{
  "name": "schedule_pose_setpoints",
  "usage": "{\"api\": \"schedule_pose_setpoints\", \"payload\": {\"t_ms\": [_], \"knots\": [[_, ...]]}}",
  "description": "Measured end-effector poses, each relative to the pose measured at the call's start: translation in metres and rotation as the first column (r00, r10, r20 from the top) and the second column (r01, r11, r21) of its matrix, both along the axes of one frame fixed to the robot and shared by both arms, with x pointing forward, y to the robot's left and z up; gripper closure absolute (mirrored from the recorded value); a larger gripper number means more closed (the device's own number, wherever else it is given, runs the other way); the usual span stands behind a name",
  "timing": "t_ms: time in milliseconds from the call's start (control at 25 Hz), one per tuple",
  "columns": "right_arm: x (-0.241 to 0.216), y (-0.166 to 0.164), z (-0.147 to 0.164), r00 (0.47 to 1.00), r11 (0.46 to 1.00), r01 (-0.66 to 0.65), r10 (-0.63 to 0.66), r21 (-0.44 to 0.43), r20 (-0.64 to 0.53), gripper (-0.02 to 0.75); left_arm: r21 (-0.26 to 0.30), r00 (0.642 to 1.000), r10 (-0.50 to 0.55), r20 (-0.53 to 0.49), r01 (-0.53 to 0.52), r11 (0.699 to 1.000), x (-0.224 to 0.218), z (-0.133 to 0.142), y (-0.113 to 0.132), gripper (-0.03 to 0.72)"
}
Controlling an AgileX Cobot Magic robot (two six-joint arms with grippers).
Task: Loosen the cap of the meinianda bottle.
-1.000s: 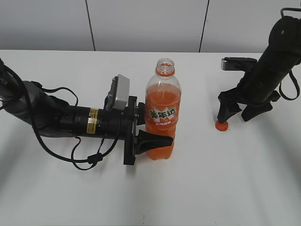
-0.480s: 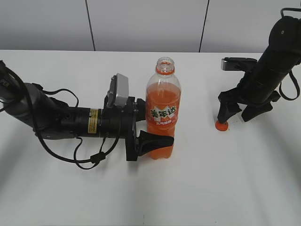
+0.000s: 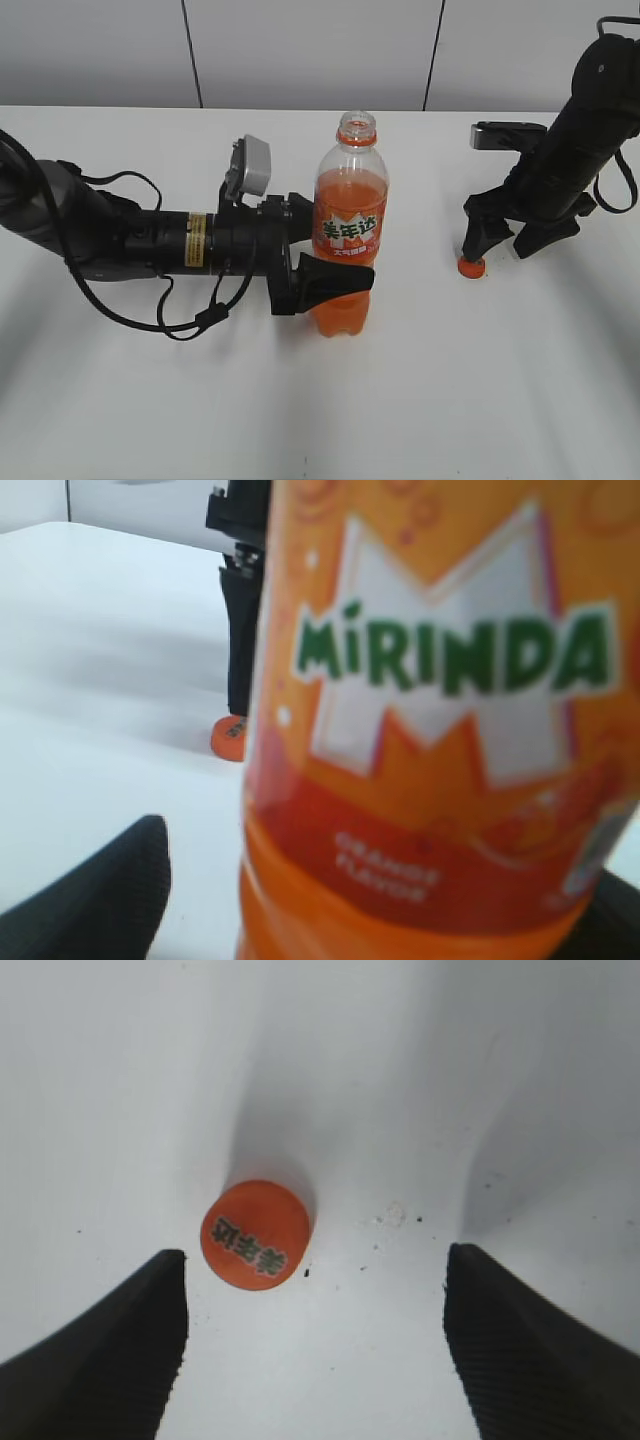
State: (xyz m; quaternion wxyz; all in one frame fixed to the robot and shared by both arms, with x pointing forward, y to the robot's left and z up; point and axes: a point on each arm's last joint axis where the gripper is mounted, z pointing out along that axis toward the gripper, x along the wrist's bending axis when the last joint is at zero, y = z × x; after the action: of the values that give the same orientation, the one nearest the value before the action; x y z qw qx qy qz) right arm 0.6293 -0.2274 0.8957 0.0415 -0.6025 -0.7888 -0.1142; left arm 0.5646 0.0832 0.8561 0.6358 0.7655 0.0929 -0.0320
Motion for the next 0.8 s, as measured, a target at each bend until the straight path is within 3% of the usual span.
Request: {"api": "schedule_pose_setpoints", "payload": {"t_ms": [360, 800], "knots": [[0.0, 0.0, 0.0, 1.0, 1.0, 0.001, -0.001, 0.0, 0.0, 0.141, -0.03, 0.999, -0.021, 0.023, 0.022, 0.999, -0.001, 0.043, -0.001, 0.097], [0.0, 0.0, 0.0, 1.0, 1.0, 0.001, -0.001, 0.0, 0.0, 0.143, -0.053, 0.998, -0.026, 0.053, 0.028, 0.998, -0.003, 0.072, 0.0, 0.096]]}}
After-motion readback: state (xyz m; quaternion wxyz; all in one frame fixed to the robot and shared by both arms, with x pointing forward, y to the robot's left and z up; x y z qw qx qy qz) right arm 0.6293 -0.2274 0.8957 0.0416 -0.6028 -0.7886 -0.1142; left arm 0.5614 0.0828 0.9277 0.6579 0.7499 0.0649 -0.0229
